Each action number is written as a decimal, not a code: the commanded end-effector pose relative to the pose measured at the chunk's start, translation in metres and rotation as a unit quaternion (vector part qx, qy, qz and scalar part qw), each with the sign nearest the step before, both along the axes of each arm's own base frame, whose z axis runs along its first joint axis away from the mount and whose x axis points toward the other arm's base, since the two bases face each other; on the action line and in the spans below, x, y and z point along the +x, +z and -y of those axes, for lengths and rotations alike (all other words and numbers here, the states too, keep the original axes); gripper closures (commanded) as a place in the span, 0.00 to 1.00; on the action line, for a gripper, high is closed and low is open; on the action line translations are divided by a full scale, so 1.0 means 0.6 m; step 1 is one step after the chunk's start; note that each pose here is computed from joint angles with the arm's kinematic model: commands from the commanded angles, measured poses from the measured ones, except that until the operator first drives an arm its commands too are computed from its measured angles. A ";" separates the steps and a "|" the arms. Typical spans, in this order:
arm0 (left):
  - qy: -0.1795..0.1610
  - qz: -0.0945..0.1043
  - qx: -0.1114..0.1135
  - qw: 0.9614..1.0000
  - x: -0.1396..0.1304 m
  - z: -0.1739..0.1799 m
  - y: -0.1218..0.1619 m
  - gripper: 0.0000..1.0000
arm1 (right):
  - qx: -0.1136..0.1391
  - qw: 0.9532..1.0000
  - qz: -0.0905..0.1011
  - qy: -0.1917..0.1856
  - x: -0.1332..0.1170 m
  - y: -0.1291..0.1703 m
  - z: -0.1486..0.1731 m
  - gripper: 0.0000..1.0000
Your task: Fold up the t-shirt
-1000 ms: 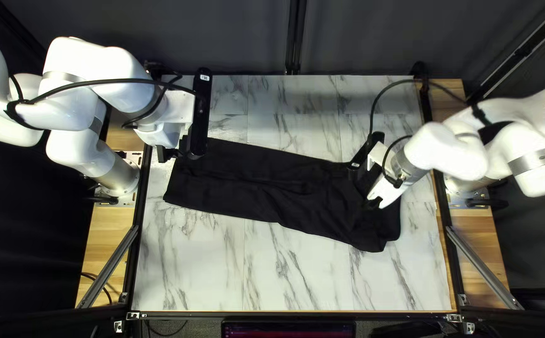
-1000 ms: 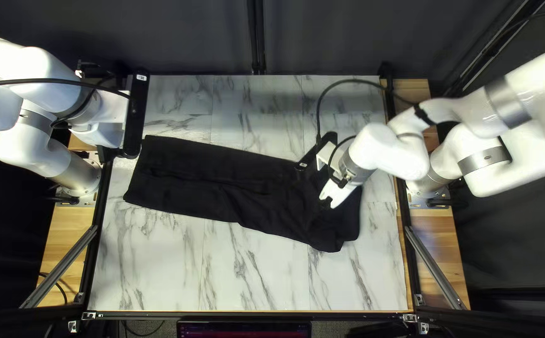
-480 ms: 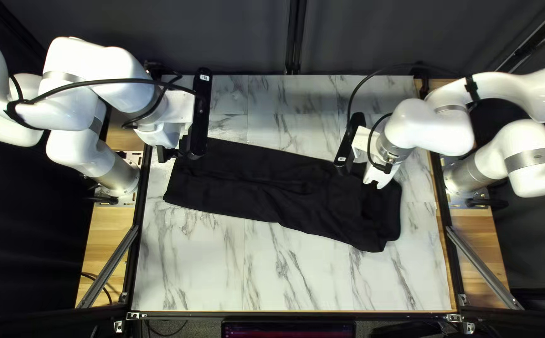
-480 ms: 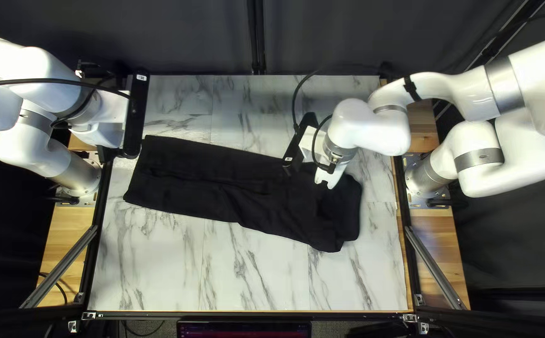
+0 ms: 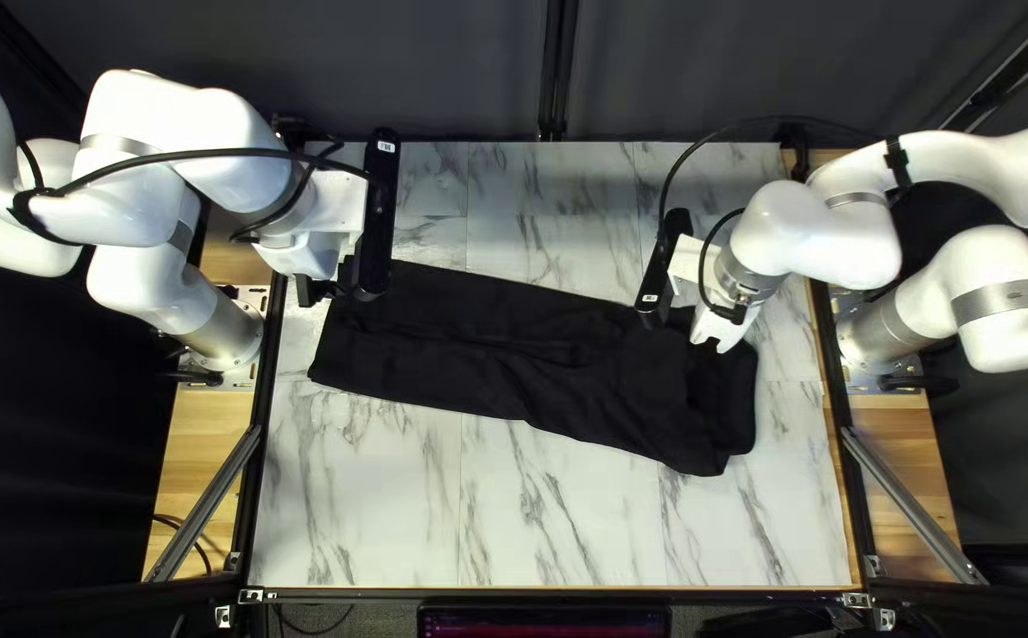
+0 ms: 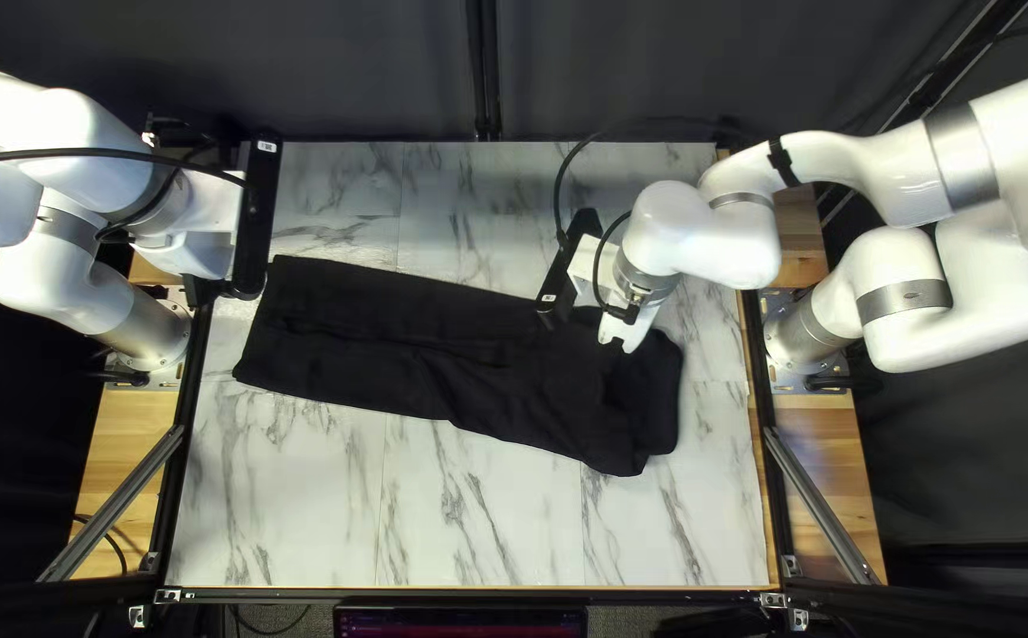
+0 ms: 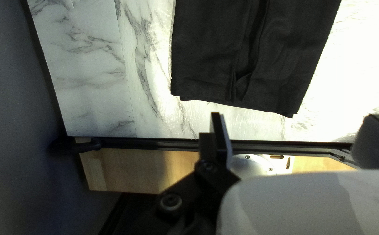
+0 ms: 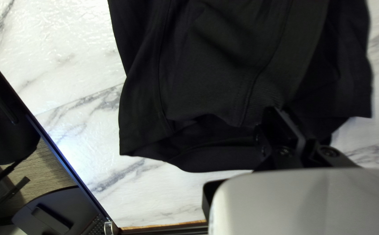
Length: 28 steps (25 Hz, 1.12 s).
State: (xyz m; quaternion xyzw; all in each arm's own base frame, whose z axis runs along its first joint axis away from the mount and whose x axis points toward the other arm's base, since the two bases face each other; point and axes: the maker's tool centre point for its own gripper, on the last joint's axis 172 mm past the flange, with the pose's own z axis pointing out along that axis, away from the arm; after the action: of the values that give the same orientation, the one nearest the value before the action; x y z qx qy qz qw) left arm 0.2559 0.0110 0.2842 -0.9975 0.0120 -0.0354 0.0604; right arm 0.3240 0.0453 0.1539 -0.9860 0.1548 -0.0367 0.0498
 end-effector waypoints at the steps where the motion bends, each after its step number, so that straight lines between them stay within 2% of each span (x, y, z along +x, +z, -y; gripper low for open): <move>1: 0.000 0.000 0.000 1.000 0.000 0.000 0.000 0.00 | -0.024 1.000 0.009 0.002 -0.006 0.025 0.011 1.00; 6: 0.000 0.000 0.000 1.000 0.000 0.000 0.000 0.00 | -0.043 0.999 0.012 0.012 0.005 0.053 0.026 1.00; 10: 0.000 0.000 0.000 1.000 0.000 0.000 0.000 0.00 | -0.053 0.998 0.011 0.018 0.007 0.055 0.031 1.00; 17: 0.000 0.000 0.000 1.000 0.000 0.000 0.000 0.00 | -0.070 0.997 0.009 0.025 -0.006 0.068 0.044 1.00; 22: 0.000 0.000 0.000 1.000 0.000 0.000 0.000 0.00 | -0.077 0.997 0.002 0.026 -0.024 0.060 0.054 1.00; 28: 0.000 0.000 0.000 1.000 0.000 0.000 0.000 0.00 | -0.073 0.997 -0.007 0.028 -0.036 0.031 0.042 1.00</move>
State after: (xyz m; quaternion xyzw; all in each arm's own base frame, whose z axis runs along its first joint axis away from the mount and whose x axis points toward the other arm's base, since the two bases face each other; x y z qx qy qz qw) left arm 0.2559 0.0110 0.2842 -0.9975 0.0120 -0.0354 0.0604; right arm 0.3036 0.0173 0.1792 -0.9910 0.1248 -0.0419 -0.0243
